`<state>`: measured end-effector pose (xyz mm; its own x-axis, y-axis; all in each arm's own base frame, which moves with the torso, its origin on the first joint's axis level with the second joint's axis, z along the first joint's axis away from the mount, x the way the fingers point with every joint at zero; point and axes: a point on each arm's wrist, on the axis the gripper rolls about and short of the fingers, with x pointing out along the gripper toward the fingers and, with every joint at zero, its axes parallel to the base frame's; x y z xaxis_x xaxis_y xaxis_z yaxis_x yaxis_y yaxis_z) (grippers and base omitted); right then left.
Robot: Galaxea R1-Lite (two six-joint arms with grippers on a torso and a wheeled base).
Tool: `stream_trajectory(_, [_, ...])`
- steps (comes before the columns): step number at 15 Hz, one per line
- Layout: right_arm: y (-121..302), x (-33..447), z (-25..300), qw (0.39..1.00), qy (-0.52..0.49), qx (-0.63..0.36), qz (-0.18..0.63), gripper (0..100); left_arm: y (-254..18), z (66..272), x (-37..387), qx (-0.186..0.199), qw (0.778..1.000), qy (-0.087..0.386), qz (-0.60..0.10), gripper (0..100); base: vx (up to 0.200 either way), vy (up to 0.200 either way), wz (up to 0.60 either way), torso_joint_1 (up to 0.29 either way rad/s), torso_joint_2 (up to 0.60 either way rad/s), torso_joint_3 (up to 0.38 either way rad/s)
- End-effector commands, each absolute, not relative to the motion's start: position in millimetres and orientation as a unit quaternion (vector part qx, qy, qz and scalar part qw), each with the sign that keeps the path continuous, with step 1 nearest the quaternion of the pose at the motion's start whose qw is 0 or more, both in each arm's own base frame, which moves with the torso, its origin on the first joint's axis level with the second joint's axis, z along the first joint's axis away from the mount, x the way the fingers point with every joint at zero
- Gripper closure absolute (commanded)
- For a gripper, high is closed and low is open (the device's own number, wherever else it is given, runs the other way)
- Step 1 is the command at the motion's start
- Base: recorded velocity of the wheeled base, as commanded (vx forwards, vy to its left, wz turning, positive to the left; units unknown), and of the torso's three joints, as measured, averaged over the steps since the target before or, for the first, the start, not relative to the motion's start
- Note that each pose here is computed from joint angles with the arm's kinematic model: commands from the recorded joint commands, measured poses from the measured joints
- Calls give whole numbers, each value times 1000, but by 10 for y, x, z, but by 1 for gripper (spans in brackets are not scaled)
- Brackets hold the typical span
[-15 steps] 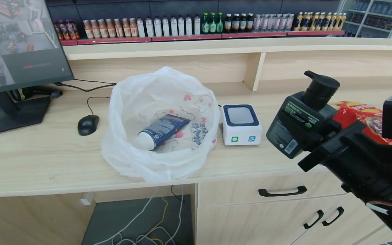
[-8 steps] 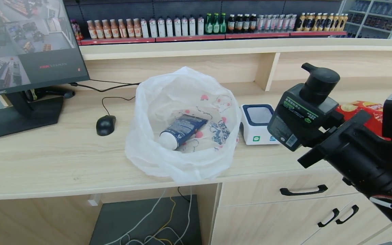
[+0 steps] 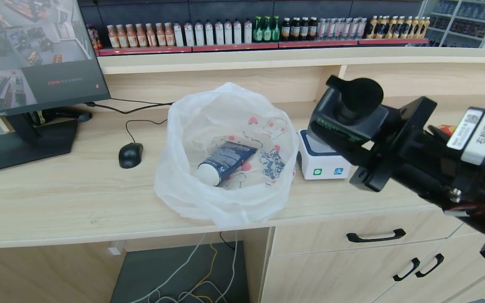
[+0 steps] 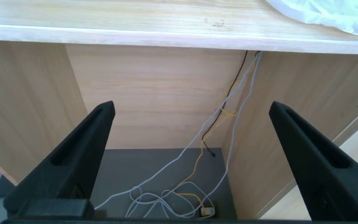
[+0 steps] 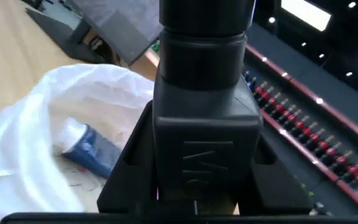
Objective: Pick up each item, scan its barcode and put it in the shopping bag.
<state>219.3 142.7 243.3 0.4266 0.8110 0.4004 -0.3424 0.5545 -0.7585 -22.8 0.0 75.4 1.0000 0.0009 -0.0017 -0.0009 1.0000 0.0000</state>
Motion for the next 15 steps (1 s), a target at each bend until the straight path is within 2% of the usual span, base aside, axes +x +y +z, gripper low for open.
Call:
stream_trajectory(1, [1593,2500,2592,757,-436,-357,332,100,0,753,-228,0,1000,1,1,0,0,0,0,0,0,0])
stream_trajectory(5, [1622,2821,2641,714,-475,-406,316,100,0,753,-228,0,1000,1,1,0,0,0,0,0,0,0])
stream_trajectory(7, [1399,3044,2574,699,-471,-447,300,100,1,753,-228,0,1000,1,0,0,0,0,0,0,0,0])
stream_trajectory(13, [1237,3333,2259,670,-471,-483,309,100,0,755,-228,0,1000,0,1,0,0,0,0,0,0,0])
stream_trajectory(15, [1242,3451,2062,667,-473,-482,313,100,0,753,-228,0,1000,1,1,0,0,0,0,0,0,0])
